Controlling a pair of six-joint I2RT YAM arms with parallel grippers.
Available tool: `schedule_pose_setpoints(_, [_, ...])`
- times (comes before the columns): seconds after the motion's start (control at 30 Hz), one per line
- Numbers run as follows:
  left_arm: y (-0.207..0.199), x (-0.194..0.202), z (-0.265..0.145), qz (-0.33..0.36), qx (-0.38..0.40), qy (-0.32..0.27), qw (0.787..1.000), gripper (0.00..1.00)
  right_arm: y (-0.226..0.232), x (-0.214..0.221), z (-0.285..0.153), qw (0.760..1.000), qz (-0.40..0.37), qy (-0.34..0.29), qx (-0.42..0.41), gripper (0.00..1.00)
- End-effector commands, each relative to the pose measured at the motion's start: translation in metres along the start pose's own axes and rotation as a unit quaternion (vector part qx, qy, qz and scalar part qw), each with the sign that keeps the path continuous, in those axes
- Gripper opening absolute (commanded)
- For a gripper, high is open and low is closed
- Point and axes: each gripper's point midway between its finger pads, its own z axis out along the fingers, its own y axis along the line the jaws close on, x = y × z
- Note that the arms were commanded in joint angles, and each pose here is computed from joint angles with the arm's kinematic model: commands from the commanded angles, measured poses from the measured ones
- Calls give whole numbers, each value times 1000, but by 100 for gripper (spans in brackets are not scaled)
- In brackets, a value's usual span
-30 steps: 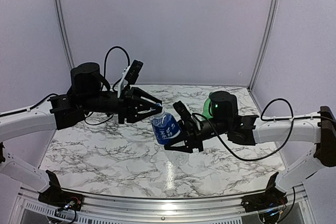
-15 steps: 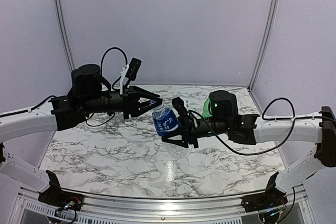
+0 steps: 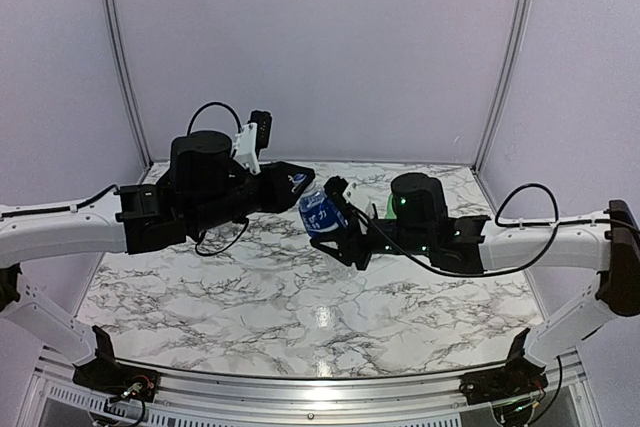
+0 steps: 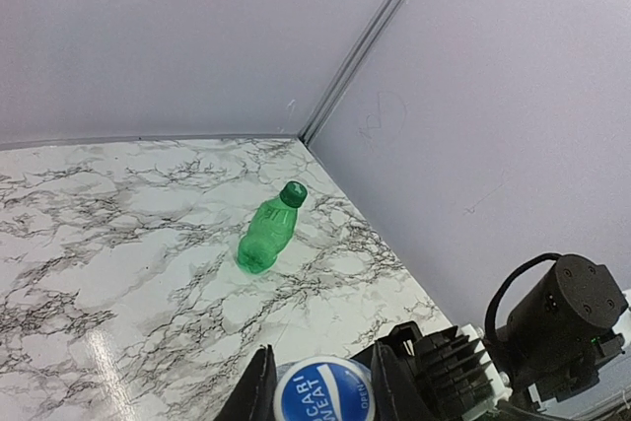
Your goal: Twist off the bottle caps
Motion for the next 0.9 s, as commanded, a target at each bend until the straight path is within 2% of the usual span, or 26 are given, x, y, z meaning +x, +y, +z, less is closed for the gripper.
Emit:
schedule_pose_setpoints(0.0, [-8, 5, -4, 8, 4, 7, 1000, 14, -21, -8, 1, 999, 12, -5, 51, 26])
schedule_pose_setpoints(0.03, [-14, 4, -5, 16, 21, 7, 1000, 25, -16, -9, 1, 999, 9, -6, 38, 26])
schedule_pose_setpoints(0.13, [-27, 1, -14, 54, 73, 14, 996, 52, 1, -10, -3, 1000, -13, -5, -10, 28])
schedule_pose_setpoints(0.23, [-36, -3, -26, 90, 121, 22, 988, 68, 19, -12, -9, 997, -26, -6, -69, 29])
schedule_pose_setpoints(0.33, [-43, -7, -42, 123, 168, 24, 978, 80, 39, -15, -18, 991, -35, -13, -129, 31])
schedule_pose_setpoints(0.53, [-64, -5, -73, 178, 278, 35, 943, 85, 76, -19, -38, 966, -40, -29, -253, 33])
schedule_pose_setpoints(0.7, [-78, -1, -83, 203, 333, 44, 920, 81, 96, -20, -46, 943, -32, -32, -330, 36])
schedule_pose_setpoints(0.87, [-90, 6, -84, 208, 377, 61, 900, 73, 105, -22, -51, 929, -28, -37, -367, 36])
